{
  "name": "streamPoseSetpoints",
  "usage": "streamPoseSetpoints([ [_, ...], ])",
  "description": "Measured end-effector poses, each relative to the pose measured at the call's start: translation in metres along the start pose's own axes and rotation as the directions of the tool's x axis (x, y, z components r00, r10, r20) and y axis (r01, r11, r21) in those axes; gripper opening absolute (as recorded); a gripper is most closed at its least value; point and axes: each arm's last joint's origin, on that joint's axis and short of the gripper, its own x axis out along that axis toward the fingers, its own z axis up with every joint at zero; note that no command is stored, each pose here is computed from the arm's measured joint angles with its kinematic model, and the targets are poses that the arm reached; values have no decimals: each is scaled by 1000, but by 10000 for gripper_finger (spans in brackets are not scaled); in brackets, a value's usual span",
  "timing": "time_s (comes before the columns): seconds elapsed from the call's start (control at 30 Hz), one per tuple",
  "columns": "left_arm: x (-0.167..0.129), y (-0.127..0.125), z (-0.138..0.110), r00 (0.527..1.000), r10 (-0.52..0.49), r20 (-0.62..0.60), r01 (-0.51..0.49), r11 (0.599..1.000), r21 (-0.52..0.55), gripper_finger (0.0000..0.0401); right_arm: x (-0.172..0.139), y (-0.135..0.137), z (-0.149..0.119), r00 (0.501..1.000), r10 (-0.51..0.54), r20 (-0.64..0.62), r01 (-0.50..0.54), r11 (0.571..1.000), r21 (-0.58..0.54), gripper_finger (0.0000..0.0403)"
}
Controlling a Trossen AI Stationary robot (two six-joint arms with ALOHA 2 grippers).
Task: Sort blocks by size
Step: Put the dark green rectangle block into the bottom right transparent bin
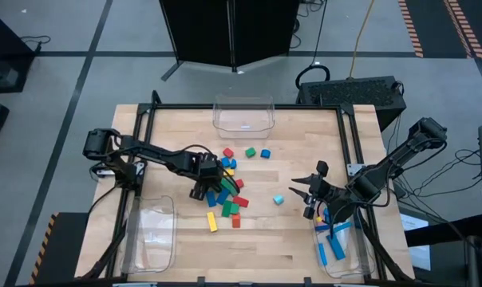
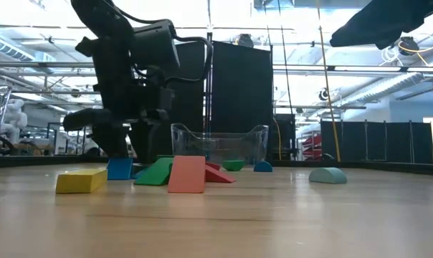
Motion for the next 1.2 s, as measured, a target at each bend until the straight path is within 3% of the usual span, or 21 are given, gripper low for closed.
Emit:
streamPoseSetpoints([
  [0.13,0,0,0,1000,1,3,-1,1000,-25,228,0,0,0,1000,0,0,0,1000,0,121],
  [0.53,1,0,0,1000,-8,9,8,998,-58,120,0,0,0,1000,0,0,0,1000,0,121],
  [0.9,-3,3,1,998,58,19,-55,989,-137,115,0,0,0,1000,-2,0,2,1000,5,121],
  [1.2,-25,8,11,978,101,183,-70,983,-169,114,19,9,-7,999,-40,-20,40,999,3,121],
])
